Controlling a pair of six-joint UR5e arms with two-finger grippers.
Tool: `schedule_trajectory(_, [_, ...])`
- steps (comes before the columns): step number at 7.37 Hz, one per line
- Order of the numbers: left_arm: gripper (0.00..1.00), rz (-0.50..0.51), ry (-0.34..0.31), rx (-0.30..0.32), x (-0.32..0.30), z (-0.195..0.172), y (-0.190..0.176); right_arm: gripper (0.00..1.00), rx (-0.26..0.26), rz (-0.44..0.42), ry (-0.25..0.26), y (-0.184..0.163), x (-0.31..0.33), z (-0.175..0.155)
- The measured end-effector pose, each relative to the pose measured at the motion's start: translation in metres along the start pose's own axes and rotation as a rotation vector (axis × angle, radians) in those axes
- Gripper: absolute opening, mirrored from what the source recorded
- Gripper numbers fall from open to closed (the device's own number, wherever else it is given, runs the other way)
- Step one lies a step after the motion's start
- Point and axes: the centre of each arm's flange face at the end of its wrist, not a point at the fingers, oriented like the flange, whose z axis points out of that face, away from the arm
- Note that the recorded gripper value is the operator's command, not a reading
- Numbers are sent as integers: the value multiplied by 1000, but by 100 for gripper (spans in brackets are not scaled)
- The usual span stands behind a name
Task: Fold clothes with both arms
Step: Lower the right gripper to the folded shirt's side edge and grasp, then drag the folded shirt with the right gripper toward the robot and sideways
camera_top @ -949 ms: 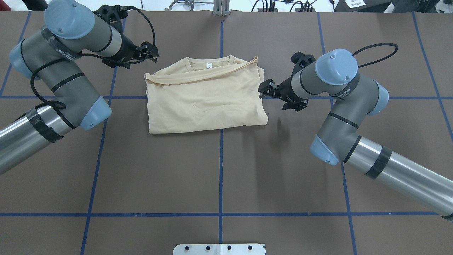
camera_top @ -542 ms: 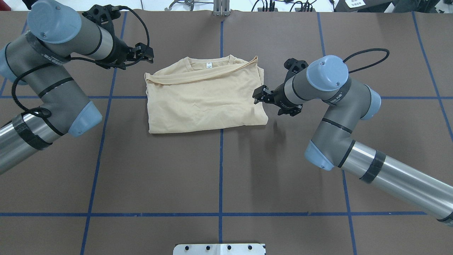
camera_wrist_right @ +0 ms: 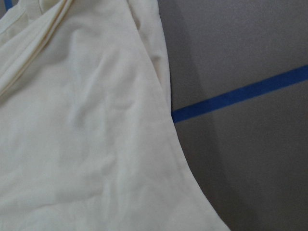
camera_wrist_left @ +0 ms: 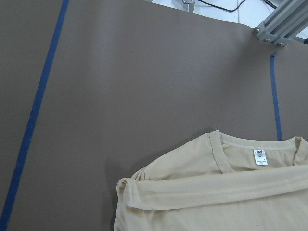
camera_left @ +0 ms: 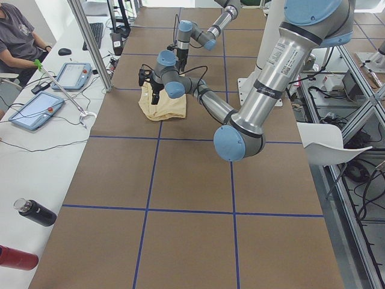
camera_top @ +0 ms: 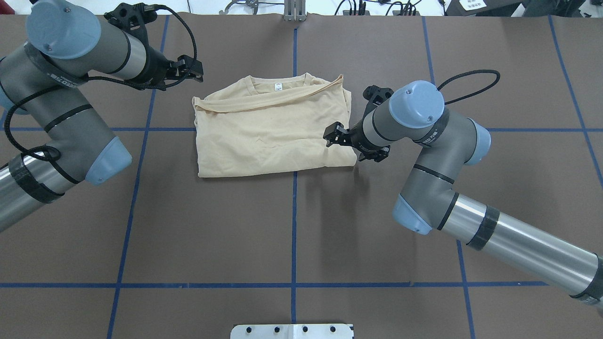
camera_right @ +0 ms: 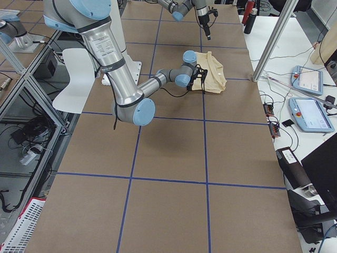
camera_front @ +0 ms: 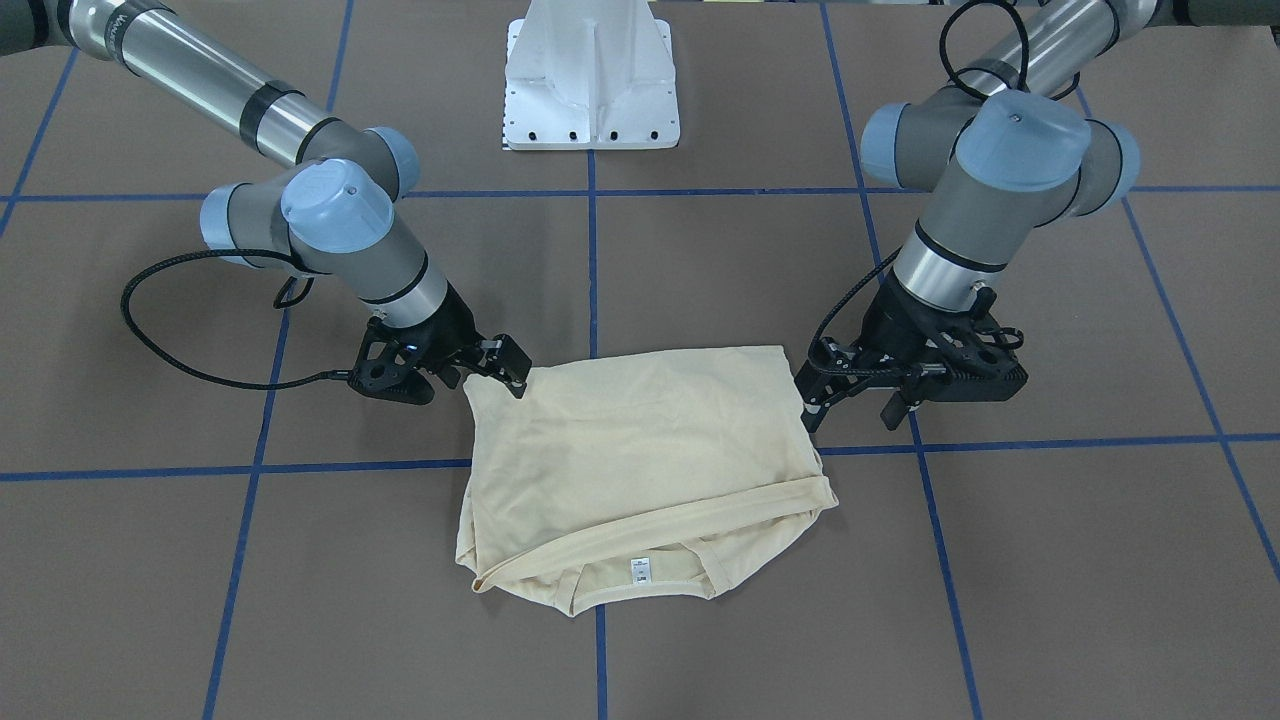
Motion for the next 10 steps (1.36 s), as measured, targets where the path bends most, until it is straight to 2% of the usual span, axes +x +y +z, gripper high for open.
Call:
schedule_trajectory(3, [99,-2,-5,2,3,-6,1,84,5,-1,31,2,3,7])
schedule_trajectory(4, [99,-2,-5,2,3,-7,1,63,5,0,38,2,4,8])
schedule_trajectory(6, [99,-2,-7,1,2,-7,1,1,8,3,45,0,4,8])
schedule_trajectory(10, [99,-4,-12,-1,-1,-5,3,0,13,16,63,-4,-9,3])
